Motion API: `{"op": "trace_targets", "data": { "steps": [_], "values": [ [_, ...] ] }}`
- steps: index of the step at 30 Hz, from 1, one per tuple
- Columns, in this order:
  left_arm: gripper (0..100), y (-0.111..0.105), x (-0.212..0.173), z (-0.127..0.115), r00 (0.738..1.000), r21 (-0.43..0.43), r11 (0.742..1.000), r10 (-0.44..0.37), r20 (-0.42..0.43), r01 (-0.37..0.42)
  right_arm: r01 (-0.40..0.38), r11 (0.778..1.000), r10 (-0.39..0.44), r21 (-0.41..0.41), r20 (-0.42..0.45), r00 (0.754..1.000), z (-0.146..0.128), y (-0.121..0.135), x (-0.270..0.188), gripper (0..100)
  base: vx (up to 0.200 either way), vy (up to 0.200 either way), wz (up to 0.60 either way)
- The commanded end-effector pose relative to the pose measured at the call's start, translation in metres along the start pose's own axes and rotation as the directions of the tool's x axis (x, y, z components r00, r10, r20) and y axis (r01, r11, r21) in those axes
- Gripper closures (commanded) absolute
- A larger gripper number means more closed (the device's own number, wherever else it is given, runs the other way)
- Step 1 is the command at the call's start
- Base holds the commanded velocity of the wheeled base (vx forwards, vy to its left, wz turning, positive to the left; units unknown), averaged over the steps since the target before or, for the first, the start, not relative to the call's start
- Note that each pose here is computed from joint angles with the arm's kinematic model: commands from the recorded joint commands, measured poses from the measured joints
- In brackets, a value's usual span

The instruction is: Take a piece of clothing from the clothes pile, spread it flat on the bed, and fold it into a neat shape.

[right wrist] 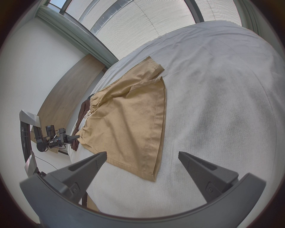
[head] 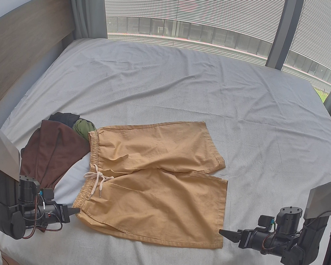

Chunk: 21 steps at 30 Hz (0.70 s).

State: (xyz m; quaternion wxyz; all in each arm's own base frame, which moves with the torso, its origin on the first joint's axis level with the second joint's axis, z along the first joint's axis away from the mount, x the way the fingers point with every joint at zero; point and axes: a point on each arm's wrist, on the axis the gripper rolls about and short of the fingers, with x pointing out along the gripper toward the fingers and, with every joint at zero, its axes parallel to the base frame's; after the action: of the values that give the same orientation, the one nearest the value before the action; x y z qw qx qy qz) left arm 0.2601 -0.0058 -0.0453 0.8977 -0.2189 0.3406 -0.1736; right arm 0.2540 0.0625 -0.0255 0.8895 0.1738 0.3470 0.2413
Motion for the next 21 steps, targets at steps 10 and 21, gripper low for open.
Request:
{"op": "trace_targets", "data": {
  "steps": [10, 21],
  "values": [
    [100, 0.0, 0.0, 0.0, 1.0, 0.0, 1.0, 0.0, 0.0, 0.0, -0.01, 1.0, 0.01, 0.006, -0.116, 0.993, -0.033, -0.003, 0.026, 0, 0.0, 0.0, 0.0],
    [100, 0.0, 0.0, 0.0, 1.0, 0.002, 1.0, 0.0, 0.0, 0.0, 0.0, 1.0, -0.002, -0.013, -0.116, 0.993, -0.038, 0.0, 0.04, 0, 0.0, 0.0, 0.0]
  ]
}}
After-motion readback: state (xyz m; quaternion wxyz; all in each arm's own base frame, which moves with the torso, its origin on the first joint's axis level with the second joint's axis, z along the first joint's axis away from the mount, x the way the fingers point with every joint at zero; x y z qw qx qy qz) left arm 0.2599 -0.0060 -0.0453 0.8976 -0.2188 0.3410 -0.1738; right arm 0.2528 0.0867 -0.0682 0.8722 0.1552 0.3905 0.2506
